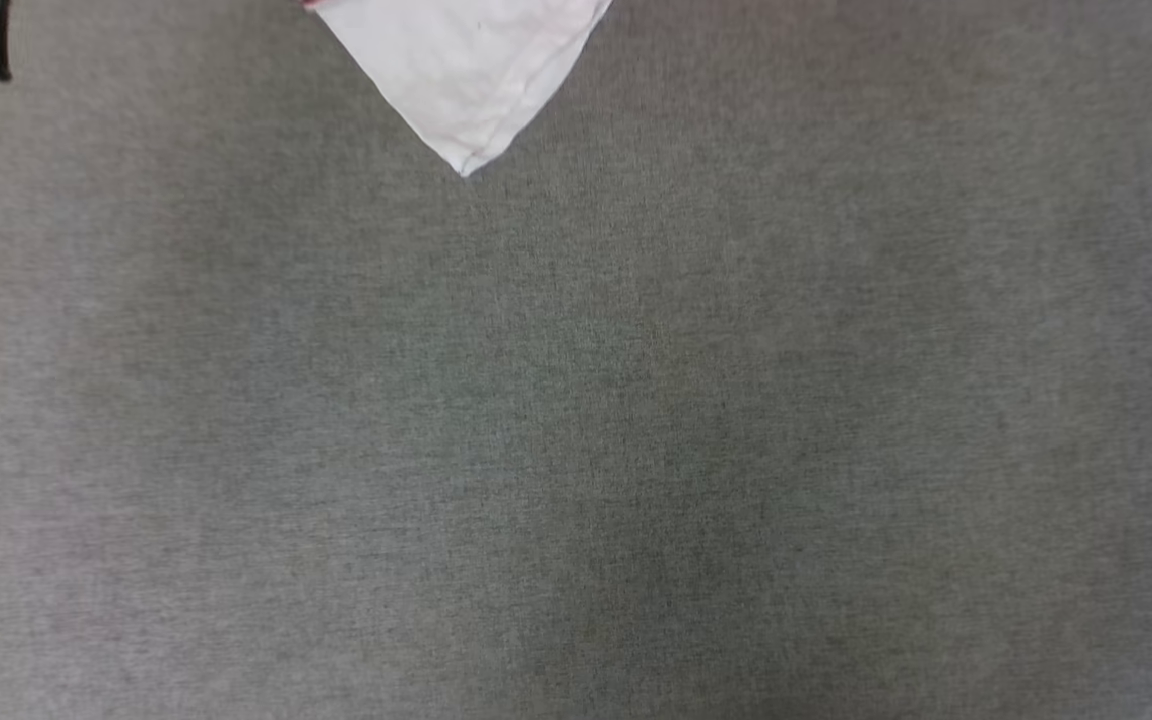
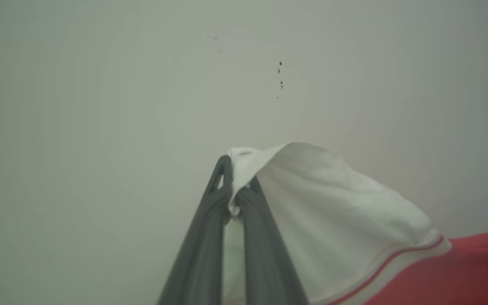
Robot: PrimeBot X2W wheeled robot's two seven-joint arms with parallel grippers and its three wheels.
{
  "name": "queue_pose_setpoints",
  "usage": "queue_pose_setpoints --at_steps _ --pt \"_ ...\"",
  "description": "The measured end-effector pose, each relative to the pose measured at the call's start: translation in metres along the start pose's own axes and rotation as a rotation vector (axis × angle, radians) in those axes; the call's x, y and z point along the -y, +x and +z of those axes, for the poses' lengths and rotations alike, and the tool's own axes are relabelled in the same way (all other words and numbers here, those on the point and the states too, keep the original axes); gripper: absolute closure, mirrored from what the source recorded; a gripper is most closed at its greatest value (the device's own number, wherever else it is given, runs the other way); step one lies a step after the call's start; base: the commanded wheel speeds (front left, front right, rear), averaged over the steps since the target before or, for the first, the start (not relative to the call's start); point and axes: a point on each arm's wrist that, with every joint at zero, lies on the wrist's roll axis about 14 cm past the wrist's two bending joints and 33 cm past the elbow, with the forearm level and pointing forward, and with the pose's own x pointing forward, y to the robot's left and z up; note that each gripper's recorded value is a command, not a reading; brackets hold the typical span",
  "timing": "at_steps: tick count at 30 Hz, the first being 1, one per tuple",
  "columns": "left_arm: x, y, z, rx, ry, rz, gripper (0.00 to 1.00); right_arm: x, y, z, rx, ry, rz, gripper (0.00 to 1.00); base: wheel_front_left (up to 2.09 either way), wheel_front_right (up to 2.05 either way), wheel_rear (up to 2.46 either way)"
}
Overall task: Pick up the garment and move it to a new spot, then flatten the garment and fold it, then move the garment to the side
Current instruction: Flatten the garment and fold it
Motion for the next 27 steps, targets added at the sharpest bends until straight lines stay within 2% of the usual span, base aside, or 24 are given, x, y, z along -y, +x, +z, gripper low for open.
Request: queue_pose_setpoints --at_steps 8,14,21,27 --pt "-0.007 -0.004 -0.088 -0.122 -0.028 0.023 1.00 -0.020 0.035 -0.057 -0.050 0.011 0.041 1.00 0.00 0.00 0.00" --pt "-0.014 -0.022 -0.146 -0.243 -0.051 0.049 1.00 -0.045 0.043 -0.107 -0.140 0.053 0.087 1.00 0.00 0.00 0.00" --pt "-0.014 -0.058 -0.180 -0.373 -0.116 0.084 1.00 -0.056 0.032 -0.129 -0.219 0.095 0.099 1.00 0.00 0.00 0.00" --pt "-0.019 -0.104 -0.188 -0.468 -0.193 0.139 1.00 -0.069 -0.006 -0.158 -0.323 0.137 0.120 1.00 0.00 0.00 0.00"
